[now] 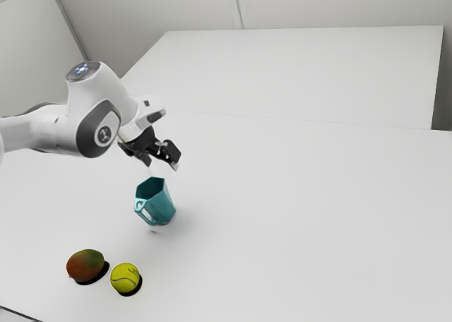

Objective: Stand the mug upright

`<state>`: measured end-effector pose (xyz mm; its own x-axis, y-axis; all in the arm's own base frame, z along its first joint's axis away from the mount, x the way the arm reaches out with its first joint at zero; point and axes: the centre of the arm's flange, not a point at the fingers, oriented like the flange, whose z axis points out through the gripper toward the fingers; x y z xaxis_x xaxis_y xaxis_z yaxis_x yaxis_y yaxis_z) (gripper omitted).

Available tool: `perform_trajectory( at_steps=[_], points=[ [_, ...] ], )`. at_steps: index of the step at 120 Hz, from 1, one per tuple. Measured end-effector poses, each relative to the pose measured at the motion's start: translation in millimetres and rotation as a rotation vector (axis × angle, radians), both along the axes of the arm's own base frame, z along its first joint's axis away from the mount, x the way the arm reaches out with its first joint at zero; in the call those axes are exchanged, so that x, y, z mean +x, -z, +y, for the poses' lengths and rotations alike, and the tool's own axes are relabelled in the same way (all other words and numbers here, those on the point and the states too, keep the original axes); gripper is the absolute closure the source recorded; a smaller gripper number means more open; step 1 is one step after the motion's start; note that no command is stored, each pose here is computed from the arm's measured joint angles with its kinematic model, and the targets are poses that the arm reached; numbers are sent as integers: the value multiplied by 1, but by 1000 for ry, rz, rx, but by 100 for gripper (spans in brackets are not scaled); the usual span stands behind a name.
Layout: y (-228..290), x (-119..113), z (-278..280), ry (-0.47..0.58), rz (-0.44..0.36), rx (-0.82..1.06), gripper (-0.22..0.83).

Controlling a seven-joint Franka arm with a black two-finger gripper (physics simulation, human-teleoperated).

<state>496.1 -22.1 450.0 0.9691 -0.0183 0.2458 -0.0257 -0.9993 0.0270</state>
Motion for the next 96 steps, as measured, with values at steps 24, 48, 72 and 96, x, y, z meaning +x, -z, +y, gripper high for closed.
perform_trajectory(
  at_steps=[24, 48, 72, 96],
  points=[
    [-61, 30, -9, -2, 70, -19, 4],
    [-101, 48, -10, -3, 155, -19, 3],
    [-129, 57, -13, 0, 214, -12, 2],
    [-158, 59, -10, -3, 242, 1, 2]
  ],
)
